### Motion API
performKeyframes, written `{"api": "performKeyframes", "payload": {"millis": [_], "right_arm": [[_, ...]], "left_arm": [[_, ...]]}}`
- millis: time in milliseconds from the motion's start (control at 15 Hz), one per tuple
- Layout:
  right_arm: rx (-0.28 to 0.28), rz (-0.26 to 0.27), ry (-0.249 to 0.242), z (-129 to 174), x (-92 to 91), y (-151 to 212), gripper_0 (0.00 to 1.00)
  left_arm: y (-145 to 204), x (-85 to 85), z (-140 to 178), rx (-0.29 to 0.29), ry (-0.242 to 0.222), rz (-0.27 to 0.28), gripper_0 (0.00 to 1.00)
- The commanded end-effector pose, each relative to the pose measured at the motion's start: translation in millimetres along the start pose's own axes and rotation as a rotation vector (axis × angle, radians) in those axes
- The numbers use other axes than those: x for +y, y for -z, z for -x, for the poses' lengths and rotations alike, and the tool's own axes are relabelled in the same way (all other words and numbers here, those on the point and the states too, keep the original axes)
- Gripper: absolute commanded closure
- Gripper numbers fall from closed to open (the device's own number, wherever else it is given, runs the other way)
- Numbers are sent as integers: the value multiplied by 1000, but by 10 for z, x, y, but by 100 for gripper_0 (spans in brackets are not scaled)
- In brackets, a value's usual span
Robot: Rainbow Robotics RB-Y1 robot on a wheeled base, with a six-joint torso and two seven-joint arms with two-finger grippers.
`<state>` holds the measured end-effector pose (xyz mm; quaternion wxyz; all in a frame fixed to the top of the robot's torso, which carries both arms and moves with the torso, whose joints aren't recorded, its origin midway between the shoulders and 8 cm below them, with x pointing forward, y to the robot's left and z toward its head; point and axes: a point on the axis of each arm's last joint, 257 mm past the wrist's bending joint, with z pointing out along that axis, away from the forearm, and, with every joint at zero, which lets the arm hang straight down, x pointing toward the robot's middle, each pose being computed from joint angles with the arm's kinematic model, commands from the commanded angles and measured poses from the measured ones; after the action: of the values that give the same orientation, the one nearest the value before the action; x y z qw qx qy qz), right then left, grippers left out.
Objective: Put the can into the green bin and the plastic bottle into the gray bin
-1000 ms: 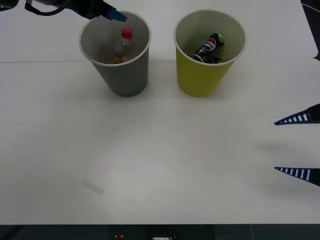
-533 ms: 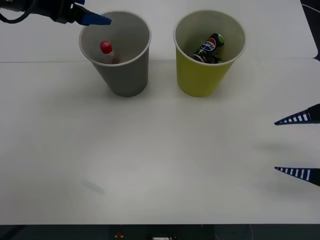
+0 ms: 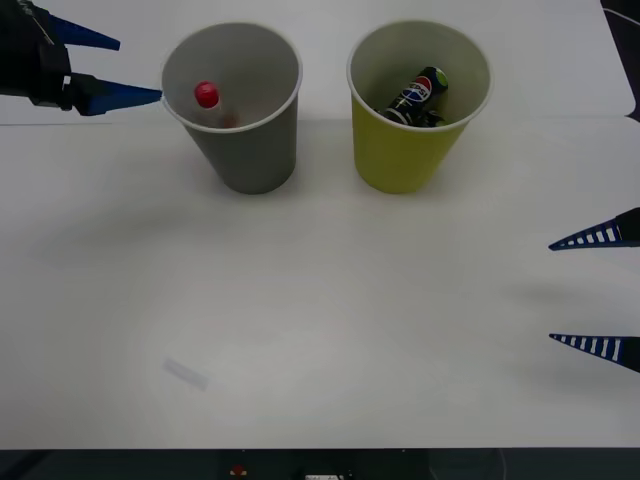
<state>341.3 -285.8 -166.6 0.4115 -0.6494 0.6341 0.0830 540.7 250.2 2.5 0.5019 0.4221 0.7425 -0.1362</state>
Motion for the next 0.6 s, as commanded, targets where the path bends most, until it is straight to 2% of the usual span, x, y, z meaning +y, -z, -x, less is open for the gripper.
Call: {"api": "performKeyframes", "payload": {"millis": [67, 333, 600], "right_arm": [[0, 0, 0, 0, 0, 0, 0], [0, 0, 0, 0, 0, 0, 0], [0, 0, 0, 0, 0, 0, 0]], "left_arm": [[143, -60, -312, 10, -69, -26, 0], [396, -206, -720, 58, -165, -92, 0], [579, -390, -1083, 70, -272, -157, 0]]}}
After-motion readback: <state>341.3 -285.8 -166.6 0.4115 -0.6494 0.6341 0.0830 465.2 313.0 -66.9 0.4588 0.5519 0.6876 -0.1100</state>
